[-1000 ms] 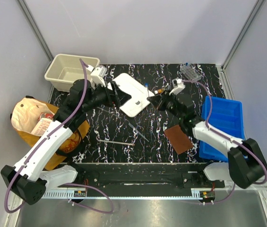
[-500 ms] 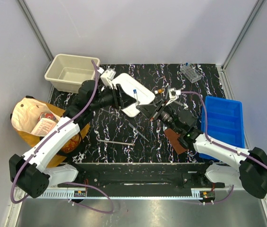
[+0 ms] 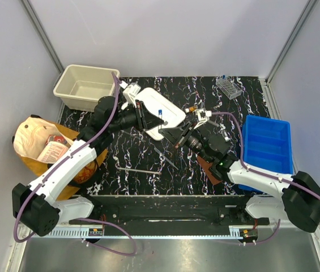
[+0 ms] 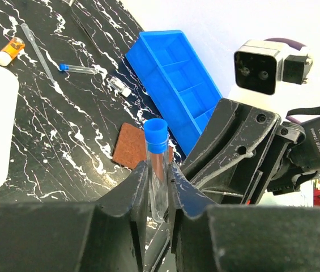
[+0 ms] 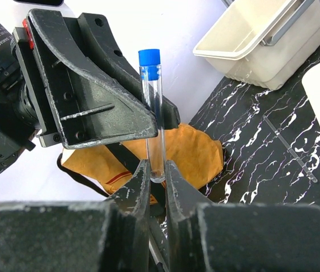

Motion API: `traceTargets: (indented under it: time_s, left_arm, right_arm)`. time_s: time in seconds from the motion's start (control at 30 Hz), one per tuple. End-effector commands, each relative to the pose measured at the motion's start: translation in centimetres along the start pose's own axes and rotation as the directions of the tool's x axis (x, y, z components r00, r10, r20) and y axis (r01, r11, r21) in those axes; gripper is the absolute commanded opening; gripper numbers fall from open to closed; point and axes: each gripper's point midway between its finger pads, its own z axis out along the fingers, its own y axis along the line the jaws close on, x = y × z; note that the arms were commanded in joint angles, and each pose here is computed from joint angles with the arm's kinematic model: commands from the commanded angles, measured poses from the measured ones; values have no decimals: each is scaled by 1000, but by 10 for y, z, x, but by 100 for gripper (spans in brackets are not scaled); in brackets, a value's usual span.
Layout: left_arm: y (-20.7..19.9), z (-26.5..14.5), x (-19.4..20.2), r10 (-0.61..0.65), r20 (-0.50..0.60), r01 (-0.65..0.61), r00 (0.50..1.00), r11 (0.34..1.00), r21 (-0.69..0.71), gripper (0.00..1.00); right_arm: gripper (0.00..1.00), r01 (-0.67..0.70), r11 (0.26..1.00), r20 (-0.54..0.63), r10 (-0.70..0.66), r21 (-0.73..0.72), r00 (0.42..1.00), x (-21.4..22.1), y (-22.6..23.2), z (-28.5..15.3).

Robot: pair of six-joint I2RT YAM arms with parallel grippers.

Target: Organize the chemistry lab equipment

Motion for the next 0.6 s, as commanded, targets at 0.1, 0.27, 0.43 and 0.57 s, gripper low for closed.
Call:
traceTargets:
  time_s: [0.1, 0.27, 0.43, 0.57]
  left_arm:
    - [-4, -2, -8, 99, -9, -99, 995, 995, 6, 2]
    - [5, -6, 4, 228, -104, -239, 968, 965, -113, 2]
    - [-7, -8, 23, 375, -152, -392, 915, 913, -110, 2]
    - [-15, -11, 33, 442, -155, -458, 884, 885, -89, 2]
  right_arm:
    - [37, 69, 994, -19, -68, 83, 998, -11, 1, -5]
    - [52, 196, 957, -128, -171, 212, 977, -34, 9, -19]
    - [56, 285, 929, -264, -221, 236, 939, -53, 35, -20]
    - [55, 270, 935, -300, -195, 231, 934, -61, 52, -14]
